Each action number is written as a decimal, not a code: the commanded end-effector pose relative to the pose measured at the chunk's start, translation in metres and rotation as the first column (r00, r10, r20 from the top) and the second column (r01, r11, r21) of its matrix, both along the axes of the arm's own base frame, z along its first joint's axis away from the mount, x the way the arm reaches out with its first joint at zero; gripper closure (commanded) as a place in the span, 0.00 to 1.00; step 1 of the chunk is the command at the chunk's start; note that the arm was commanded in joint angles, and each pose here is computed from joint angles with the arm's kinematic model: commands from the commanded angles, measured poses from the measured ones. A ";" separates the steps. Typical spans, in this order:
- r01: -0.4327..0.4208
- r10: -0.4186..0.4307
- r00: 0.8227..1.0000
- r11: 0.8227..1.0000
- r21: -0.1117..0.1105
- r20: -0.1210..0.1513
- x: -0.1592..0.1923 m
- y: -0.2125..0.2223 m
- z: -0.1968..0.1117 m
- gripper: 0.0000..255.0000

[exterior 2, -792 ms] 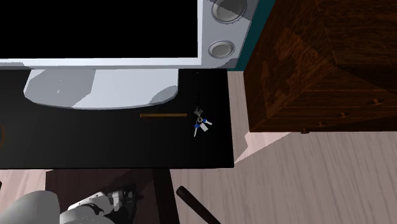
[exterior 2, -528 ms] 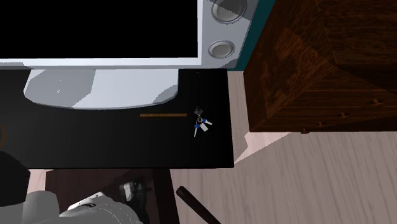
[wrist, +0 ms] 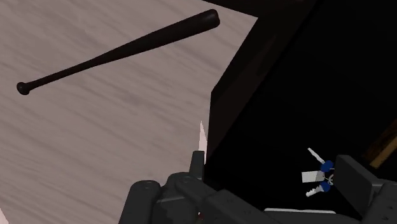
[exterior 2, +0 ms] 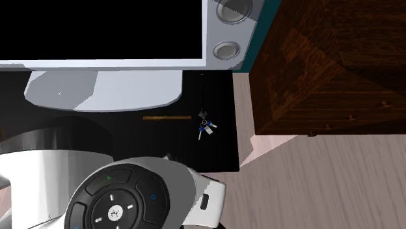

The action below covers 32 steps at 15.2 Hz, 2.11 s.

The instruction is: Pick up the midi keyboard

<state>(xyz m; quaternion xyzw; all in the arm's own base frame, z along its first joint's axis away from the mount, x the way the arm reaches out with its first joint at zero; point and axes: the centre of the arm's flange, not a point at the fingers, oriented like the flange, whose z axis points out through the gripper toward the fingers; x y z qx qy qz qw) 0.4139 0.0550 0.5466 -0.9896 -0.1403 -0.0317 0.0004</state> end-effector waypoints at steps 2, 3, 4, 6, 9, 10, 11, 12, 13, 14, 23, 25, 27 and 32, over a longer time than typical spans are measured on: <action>-0.106 0.106 0.994 0.994 0.007 0.005 0.021 0.023 -0.021 0.00; -0.140 0.140 0.990 0.990 0.009 0.007 0.029 0.031 -0.027 0.00; -0.174 0.174 0.985 0.985 0.012 0.008 0.036 0.040 -0.033 0.00; -0.241 0.241 0.970 0.970 0.016 0.011 0.050 0.057 -0.045 0.00; -0.340 0.340 0.940 0.940 0.022 0.017 0.068 0.085 -0.063 0.00; -0.372 0.372 0.928 0.928 0.023 0.019 0.074 0.095 -0.070 0.00; -0.404 0.404 0.915 0.914 0.025 0.021 0.079 0.105 -0.075 0.00; -0.435 0.435 0.900 0.900 0.027 0.023 0.084 0.115 -0.081 0.00; -0.466 0.466 0.885 0.884 0.029 0.025 0.088 0.125 -0.087 0.00; -0.496 0.496 0.868 0.868 0.030 0.027 0.092 0.136 -0.093 0.00; -0.738 0.736 0.675 0.674 0.040 0.049 0.113 0.236 -0.145 0.00; -0.759 0.757 0.651 0.650 0.041 0.052 0.113 0.246 -0.156 0.00; -0.759 0.757 0.651 0.650 0.041 0.052 0.113 0.246 -0.166 0.00; -0.759 0.757 0.651 0.650 0.041 0.052 0.113 0.246 -0.190 0.00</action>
